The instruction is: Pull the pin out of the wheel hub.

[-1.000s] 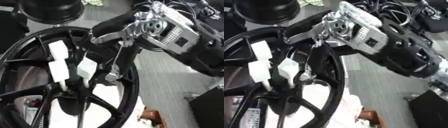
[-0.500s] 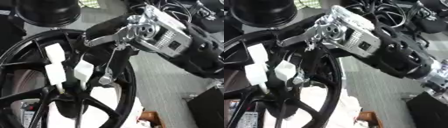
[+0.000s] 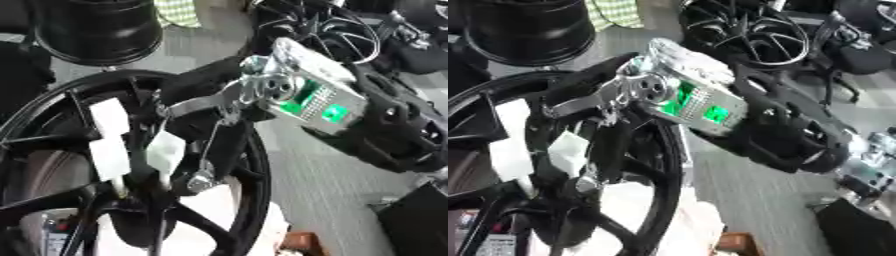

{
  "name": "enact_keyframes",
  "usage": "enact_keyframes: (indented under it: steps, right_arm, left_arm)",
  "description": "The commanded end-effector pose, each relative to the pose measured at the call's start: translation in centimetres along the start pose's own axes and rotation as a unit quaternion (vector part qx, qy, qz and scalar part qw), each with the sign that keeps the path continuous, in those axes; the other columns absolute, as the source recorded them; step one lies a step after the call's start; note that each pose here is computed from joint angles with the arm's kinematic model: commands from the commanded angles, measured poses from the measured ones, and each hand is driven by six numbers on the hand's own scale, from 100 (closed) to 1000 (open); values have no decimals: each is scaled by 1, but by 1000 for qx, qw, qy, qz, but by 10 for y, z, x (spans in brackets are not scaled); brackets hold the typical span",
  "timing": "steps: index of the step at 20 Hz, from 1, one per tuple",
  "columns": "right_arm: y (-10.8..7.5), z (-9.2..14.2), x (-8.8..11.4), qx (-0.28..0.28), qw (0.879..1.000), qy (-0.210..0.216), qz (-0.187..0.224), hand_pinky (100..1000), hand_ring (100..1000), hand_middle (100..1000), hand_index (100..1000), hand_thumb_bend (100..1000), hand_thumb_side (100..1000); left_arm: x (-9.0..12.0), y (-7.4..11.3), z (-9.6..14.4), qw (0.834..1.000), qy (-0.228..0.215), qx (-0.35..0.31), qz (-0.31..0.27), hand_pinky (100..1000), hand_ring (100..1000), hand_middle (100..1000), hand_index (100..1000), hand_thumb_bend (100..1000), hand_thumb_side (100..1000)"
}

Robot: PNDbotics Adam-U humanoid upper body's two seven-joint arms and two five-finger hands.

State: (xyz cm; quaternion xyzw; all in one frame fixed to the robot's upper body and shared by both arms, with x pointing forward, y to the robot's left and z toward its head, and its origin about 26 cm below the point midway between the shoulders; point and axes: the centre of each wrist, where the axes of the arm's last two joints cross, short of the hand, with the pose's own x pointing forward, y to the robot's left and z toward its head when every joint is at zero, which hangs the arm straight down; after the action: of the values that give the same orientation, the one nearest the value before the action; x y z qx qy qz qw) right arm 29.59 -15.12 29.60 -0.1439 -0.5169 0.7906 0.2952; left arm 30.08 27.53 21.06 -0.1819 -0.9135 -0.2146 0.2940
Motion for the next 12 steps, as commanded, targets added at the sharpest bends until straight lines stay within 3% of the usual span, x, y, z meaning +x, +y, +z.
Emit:
enact_keyframes:
  steps: [1, 5, 12]
  right_arm:
    - [-7, 5, -3, -9, 1000, 21, 4, 912, 919, 819, 841, 380, 336]
    - [-8, 5, -6, -11, 1000, 24, 3, 912, 918, 817, 840, 385, 295]
    - [-10, 7, -2, -16, 999, 7, 34, 925, 927, 815, 840, 397, 124]
  left_arm:
    - [6, 1, -3, 1000, -7, -6, -3, 797, 719, 762, 821, 100, 598]
    - [5, 0, -3, 1000, -6, -6, -2, 798, 719, 763, 821, 100, 598]
    - [4, -2, -4, 1000, -5, -11, 2, 798, 719, 764, 822, 100, 598]
